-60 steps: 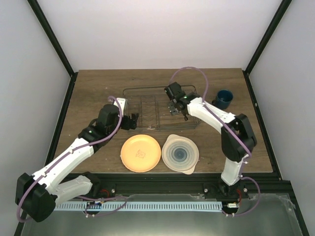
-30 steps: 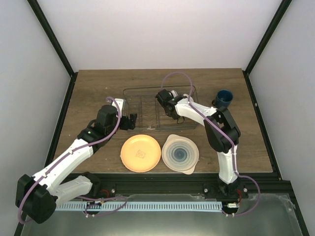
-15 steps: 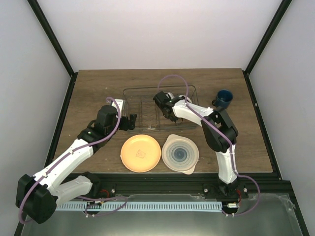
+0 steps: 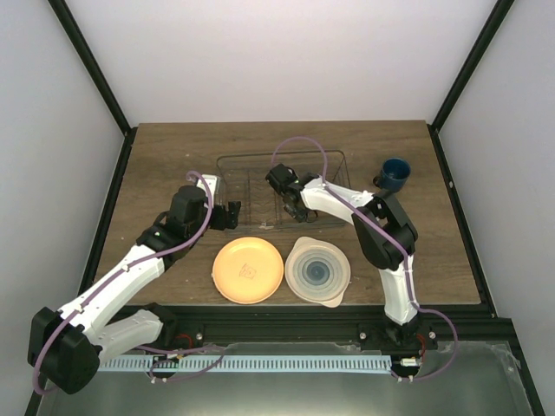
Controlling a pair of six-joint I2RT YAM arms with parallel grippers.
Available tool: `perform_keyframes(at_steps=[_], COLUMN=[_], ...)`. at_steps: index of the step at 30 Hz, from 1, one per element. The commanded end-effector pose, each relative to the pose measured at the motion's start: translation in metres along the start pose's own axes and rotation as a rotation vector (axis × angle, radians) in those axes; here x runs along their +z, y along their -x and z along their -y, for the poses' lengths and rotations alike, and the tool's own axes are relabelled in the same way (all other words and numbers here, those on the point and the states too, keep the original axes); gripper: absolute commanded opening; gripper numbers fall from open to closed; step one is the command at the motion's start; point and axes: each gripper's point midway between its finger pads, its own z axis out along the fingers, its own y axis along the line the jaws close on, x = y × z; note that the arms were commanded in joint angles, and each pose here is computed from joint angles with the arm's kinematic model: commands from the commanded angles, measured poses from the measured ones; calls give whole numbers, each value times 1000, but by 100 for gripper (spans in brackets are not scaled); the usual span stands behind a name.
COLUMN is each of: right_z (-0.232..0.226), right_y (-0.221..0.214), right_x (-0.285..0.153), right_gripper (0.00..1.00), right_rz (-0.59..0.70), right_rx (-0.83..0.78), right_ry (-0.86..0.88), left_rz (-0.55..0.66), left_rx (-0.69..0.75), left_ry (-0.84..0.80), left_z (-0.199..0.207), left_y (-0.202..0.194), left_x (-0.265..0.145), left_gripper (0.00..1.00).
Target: Load the mixed dishes into the dish rack
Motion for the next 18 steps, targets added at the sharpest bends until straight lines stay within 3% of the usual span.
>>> perform_keyframes(at_steps=[1, 14, 18], right_z=[-5, 47, 83], right_y=[14, 20, 14], right_x=[-26, -116, -127], right_gripper=[100, 100, 100], right_rz=[63, 243, 323], right_rx=[31, 264, 443], right_ry=[91, 167, 232], left_rz=[-16, -128, -142], left_rx=[-6, -10, -10], left_ry=[15, 201, 219], left_z=[-3, -45, -51], left_y=[-2, -23, -20], left_x=[2, 21, 25], left_gripper=[99, 100, 100])
